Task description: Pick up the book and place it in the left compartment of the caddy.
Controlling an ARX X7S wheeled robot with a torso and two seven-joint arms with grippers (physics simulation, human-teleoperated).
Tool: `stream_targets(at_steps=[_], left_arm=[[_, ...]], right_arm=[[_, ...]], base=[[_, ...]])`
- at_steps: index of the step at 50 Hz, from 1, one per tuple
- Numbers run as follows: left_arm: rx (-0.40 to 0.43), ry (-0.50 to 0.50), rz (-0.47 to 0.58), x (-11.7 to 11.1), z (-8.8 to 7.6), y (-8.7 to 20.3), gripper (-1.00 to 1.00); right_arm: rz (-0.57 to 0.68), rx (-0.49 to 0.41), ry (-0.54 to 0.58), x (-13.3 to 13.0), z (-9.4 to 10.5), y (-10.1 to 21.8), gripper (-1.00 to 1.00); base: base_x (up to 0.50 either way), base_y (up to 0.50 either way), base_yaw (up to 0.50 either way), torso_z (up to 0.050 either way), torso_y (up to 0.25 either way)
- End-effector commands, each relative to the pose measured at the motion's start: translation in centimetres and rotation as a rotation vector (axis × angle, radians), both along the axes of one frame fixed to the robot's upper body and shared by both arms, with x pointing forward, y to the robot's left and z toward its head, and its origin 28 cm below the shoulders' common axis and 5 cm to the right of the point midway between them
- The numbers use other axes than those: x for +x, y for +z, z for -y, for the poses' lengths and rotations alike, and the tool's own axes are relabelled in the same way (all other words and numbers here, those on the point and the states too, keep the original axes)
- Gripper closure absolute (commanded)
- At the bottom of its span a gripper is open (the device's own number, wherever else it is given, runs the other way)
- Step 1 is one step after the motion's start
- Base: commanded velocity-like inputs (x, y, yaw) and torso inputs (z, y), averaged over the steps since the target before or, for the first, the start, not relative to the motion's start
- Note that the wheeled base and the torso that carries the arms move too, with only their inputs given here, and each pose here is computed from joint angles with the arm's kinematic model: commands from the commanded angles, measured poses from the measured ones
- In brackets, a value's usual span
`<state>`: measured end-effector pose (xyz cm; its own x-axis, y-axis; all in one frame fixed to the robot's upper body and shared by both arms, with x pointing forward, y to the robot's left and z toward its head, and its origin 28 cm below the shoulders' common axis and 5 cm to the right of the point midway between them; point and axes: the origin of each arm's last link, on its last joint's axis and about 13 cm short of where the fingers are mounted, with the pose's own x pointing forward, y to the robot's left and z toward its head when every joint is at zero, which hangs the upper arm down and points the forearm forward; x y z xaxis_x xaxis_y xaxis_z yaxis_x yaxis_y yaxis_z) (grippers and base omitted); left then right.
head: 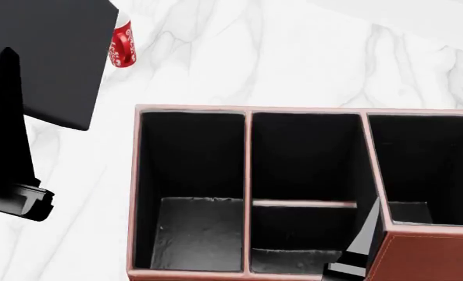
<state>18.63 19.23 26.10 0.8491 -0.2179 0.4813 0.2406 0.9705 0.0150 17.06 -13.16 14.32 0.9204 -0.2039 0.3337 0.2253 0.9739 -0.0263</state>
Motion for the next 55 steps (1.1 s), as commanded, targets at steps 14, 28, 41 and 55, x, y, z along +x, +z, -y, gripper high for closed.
stream_targets(at_steps=[14,28,41,55], left_arm=[[-0.012,-0.103,-0.004,-2.1,2.1,-0.5,1.0],[-0.004,-0.126,-0.037,-2.2,3.0,-1.5,1.0],[0.022,-0.122,-0.082,-2.1,4.5,-3.6,1.0],[0.023,-0.085,-0.226,-1.9,6.3,-6.1,1.0]], right_arm=[[-0.004,-0.011,-0.002,0.0,0.0,0.1,-1.0],[-0.003,-0.01,-0.003,0.0,0.0,0.1,-1.0],[-0.003,-0.009,-0.005,-0.1,0.0,0.1,-1.0],[-0.003,-0.006,-0.003,0.0,0.0,0.1,-1.0]], base=[[0.0,0.0,0.0,0.0,0.001],[0.0,0.0,0.0,0.001,0.001],[0.0,0.0,0.0,0.0,0.001],[0.0,0.0,0.0,0.0,0.001]])
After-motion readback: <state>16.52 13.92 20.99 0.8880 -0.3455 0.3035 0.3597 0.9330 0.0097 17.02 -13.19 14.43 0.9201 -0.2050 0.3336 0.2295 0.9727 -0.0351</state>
